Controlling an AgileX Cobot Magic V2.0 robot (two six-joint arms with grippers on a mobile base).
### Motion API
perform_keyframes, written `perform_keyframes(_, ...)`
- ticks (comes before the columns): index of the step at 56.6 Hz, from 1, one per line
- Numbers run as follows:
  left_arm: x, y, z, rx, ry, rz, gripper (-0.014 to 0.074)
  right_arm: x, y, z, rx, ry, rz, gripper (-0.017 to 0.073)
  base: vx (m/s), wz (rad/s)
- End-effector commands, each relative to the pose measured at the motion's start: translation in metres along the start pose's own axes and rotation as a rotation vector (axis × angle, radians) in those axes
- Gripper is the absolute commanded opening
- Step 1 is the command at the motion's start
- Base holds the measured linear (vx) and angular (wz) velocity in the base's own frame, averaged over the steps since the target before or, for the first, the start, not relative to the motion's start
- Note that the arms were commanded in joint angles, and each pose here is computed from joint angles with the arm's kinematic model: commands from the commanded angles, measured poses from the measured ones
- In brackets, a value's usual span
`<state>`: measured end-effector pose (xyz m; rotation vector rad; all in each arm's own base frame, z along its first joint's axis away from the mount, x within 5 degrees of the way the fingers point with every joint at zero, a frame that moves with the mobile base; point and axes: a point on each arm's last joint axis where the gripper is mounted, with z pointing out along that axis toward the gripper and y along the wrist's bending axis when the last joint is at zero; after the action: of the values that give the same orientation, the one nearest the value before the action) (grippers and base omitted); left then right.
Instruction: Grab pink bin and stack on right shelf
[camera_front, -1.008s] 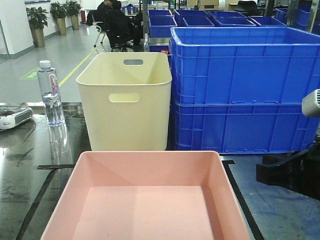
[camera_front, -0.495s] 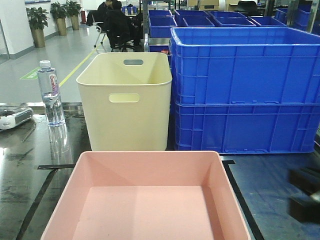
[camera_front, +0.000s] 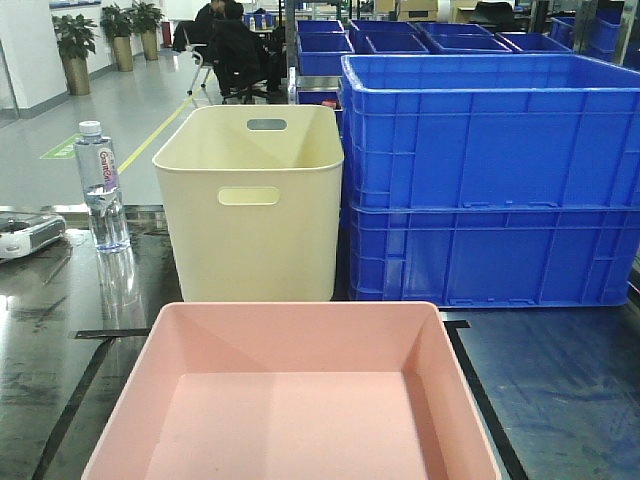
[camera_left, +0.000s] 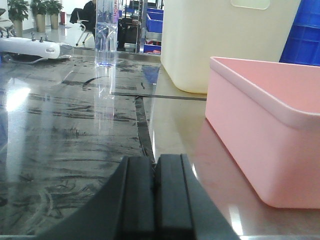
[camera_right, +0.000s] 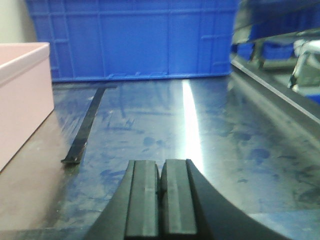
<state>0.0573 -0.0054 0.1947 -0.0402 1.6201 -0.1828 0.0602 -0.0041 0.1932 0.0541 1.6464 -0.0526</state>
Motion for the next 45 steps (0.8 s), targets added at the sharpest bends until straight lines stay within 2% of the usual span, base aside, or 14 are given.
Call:
perform_keyframes(1,-0.003,0.0,0.002,0.006,-0.051,-0.01,-0.0008,-0.004,-0.001,-0.006,0.009,-0.081,-0.026,0.0033,0.0,0.0)
perform_keyframes(15,-0.003,0.0,0.002,0.006,-0.053,-0.01,-0.0008,0.006,0.0,-0.002,0.001,0.04,-0.021,0.0033,0.0,0.0)
perform_keyframes(45,-0.003,0.0,0.002,0.006,-0.053,-0.009,-0.0008,0.006,0.0,-0.002,0.001,0.04,-0.022,0.0033,0.0,0.0)
